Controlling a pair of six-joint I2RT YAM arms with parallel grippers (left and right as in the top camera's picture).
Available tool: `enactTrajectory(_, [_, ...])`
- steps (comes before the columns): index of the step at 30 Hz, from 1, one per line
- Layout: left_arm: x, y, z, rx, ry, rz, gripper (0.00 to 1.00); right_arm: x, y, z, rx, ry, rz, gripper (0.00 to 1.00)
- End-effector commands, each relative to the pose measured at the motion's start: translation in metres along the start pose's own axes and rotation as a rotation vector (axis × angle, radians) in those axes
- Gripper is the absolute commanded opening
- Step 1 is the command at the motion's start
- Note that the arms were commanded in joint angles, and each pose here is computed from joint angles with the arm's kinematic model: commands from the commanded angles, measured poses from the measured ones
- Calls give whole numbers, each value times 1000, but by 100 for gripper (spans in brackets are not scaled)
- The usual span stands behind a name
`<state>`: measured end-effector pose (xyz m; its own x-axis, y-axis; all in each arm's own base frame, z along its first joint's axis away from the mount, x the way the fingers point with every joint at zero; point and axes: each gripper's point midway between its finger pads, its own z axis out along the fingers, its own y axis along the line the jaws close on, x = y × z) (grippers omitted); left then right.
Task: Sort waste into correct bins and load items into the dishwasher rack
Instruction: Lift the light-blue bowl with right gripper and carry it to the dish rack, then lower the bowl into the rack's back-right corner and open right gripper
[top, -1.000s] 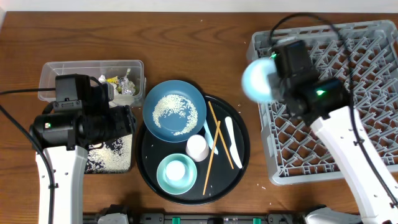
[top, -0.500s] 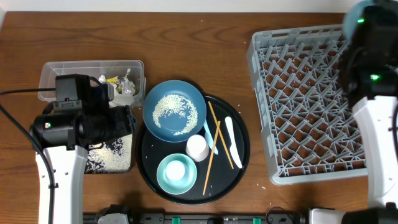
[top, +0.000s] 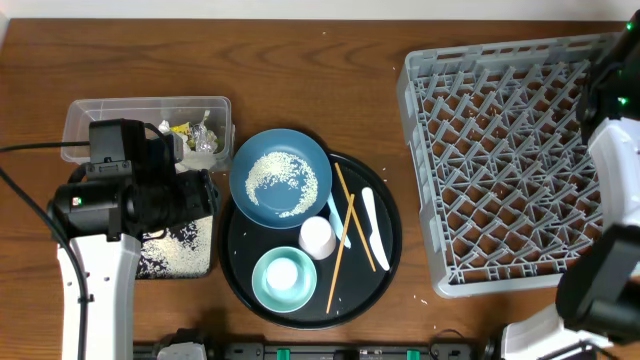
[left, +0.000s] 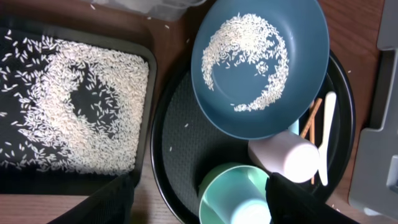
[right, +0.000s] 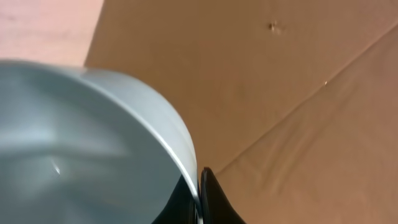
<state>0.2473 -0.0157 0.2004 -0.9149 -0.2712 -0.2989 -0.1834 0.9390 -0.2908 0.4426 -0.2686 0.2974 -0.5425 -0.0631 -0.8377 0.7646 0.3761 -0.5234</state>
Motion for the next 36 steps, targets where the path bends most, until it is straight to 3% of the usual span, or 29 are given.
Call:
enactTrajectory(1, [1,2,0,-8,3,-9,69,5,6,14,46,2,-107,1])
enactTrajectory(19, [1,2,0,-8,3,-31,70,59,94,58,5,-25,-284,1])
enactTrajectory(36, [0,2,0,-8,3,-34,69,89,132,48,-107,33,-357,2])
